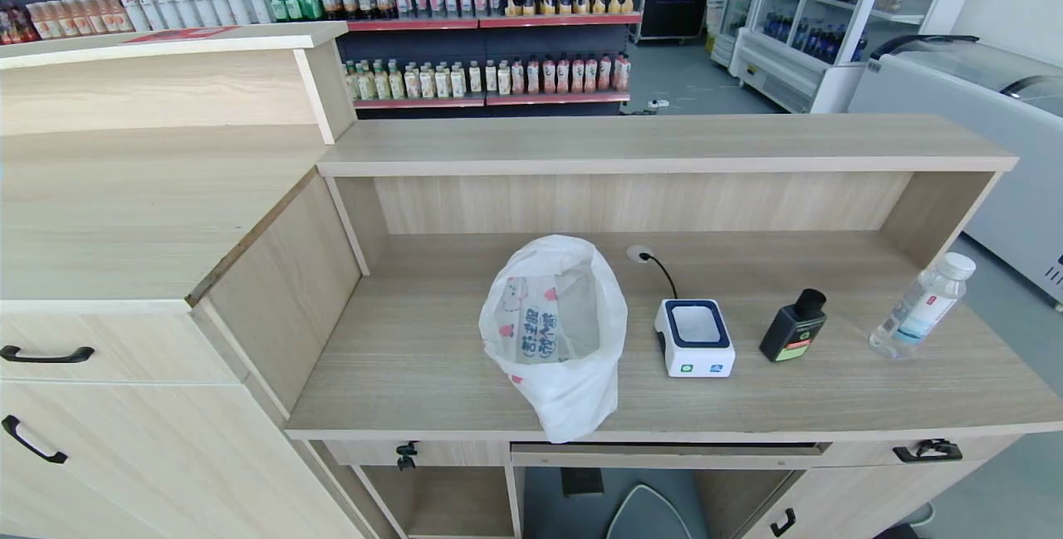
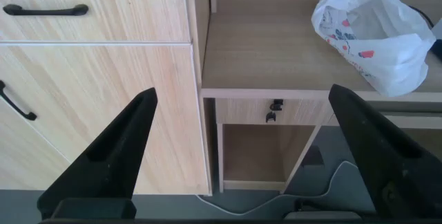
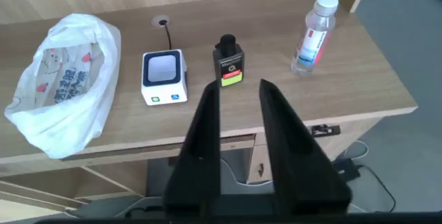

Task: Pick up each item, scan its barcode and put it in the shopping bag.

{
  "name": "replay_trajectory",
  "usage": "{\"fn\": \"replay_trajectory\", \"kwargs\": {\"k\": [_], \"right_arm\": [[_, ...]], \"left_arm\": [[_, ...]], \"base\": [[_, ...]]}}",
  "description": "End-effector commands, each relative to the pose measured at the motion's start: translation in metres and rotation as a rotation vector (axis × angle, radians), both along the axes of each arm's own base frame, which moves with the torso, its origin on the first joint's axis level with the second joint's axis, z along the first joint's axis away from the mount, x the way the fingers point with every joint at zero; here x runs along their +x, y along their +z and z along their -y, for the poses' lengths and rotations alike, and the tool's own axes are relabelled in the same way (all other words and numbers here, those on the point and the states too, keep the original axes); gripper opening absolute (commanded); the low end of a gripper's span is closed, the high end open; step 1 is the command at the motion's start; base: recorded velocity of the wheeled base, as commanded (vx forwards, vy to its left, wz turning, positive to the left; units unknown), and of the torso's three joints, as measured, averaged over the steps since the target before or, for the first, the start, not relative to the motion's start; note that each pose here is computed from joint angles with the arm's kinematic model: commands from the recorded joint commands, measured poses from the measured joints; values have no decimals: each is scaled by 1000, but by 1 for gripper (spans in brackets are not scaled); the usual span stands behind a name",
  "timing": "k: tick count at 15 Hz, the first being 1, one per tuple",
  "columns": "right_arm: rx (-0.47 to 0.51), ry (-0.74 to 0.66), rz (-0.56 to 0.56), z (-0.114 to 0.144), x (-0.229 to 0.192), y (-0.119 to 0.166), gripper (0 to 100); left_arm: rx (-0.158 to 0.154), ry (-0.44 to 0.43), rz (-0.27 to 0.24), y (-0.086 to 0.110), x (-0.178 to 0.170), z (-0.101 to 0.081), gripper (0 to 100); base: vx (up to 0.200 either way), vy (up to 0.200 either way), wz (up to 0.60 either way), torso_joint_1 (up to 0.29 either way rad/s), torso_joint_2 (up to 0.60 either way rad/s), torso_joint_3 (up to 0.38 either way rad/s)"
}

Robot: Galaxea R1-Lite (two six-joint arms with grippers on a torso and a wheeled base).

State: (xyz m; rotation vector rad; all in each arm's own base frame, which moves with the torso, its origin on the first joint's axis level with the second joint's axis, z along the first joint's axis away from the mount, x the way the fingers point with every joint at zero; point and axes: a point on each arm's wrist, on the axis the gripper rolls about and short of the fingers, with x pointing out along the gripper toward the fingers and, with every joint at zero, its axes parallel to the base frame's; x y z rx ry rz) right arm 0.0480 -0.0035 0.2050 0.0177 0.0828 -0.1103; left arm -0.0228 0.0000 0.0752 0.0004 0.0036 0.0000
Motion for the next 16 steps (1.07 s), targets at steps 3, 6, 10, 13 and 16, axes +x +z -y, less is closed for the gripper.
{"fn": "replay_trajectory", "kwargs": {"k": [3, 6, 10, 13, 16], "right_arm": [[-62, 52, -281, 26, 167, -31, 100], [-233, 79, -358, 65, 225, -55, 100], [-382, 192, -424, 98, 252, -85, 100], [-403, 243, -439, 111, 273, -103, 100], [-406, 291, -431, 116, 290, -113, 100]], "left_arm": [[0, 0, 1, 0, 0, 0, 100], [0, 0, 1, 0, 0, 0, 100], [0, 0, 1, 0, 0, 0, 100], [0, 0, 1, 0, 0, 0, 100], [1, 0, 1, 0, 0, 0, 100]], "base": [[0, 0, 0, 0, 0, 0], [0, 0, 0, 0, 0, 0], [0, 0, 0, 0, 0, 0], [0, 0, 0, 0, 0, 0], [0, 0, 0, 0, 0, 0]]}}
